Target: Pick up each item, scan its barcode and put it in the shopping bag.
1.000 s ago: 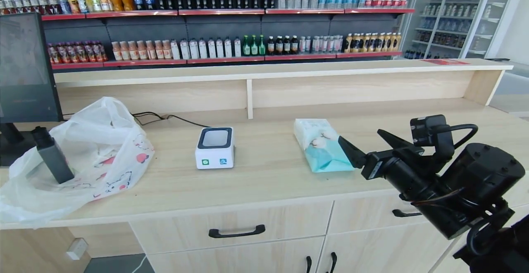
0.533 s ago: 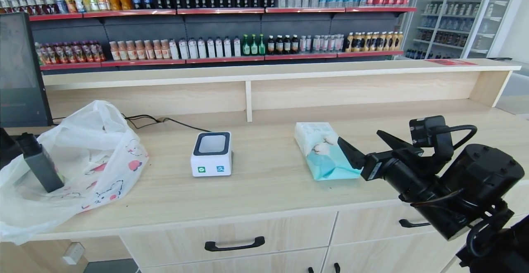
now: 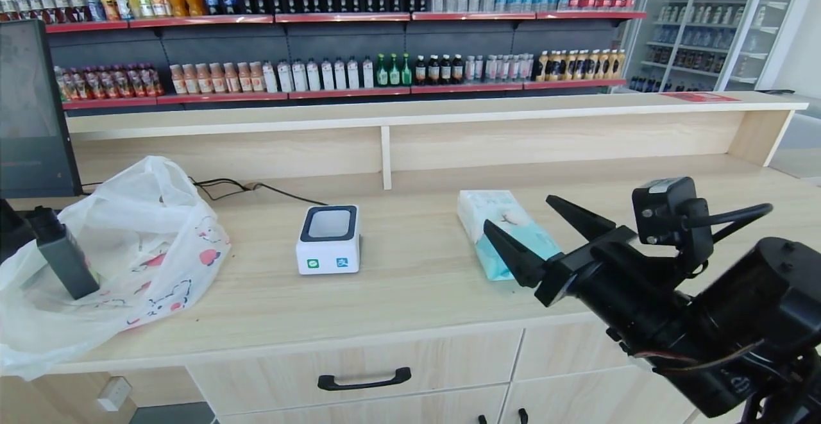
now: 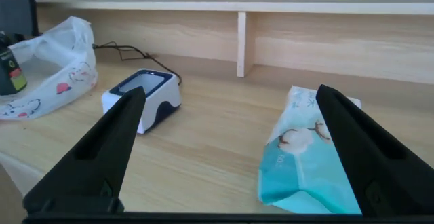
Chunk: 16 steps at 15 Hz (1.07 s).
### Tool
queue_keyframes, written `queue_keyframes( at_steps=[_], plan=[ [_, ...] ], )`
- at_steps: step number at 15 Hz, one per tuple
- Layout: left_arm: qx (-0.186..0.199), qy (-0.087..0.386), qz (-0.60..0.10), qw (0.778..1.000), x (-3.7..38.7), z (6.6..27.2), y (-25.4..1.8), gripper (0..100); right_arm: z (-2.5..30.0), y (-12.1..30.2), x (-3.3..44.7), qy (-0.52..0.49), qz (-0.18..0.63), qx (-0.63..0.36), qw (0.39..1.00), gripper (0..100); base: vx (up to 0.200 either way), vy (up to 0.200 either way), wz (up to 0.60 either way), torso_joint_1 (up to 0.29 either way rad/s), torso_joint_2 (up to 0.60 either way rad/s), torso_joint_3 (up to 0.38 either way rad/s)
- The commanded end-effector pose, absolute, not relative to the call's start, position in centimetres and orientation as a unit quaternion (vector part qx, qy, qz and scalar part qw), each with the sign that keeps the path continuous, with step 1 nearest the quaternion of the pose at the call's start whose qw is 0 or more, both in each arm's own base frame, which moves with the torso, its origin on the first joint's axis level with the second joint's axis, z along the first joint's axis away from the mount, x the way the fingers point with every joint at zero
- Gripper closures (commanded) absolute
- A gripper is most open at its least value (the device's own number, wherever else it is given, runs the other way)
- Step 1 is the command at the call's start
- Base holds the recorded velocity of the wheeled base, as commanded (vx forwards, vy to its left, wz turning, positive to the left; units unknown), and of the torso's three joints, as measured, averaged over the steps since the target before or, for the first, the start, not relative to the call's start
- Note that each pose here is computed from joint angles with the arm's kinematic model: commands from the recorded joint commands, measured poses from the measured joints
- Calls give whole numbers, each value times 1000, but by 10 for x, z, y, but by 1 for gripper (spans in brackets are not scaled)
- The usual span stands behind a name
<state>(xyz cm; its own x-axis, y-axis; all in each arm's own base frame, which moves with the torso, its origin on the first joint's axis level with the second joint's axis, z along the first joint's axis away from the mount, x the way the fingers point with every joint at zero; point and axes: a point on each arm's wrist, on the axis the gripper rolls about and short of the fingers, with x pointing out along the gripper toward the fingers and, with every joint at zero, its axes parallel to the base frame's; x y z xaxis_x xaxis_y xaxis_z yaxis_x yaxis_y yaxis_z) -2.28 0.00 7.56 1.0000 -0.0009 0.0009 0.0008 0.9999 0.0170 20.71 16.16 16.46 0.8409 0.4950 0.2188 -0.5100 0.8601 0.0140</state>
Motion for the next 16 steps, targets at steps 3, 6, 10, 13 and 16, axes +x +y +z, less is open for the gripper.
queue_keyframes(
  at_steps=[3,6,10,13,16],
  plan=[
    [8,-1,-1,1000,-23,76,0,0,207,158,223,-190,257,70,945,0,0,0,0,0,0,0],
    [8,-1,-1,1000,-23,76,0,0,209,153,228,-154,282,62,945,0,0,0,0,0,0,0],
    [8,-1,-1,1000,-23,76,0,0,219,142,231,-18,323,53,945,0,0,0,0,0,0,0],
    [8,-1,-1,1000,-23,76,0,0,214,144,240,24,320,44,946,0,0,0,0,0,0,0],
    [8,-1,-1,1000,-23,76,0,0,212,137,244,95,308,11,946,0,0,0,0,0,0,0]
  ],
)
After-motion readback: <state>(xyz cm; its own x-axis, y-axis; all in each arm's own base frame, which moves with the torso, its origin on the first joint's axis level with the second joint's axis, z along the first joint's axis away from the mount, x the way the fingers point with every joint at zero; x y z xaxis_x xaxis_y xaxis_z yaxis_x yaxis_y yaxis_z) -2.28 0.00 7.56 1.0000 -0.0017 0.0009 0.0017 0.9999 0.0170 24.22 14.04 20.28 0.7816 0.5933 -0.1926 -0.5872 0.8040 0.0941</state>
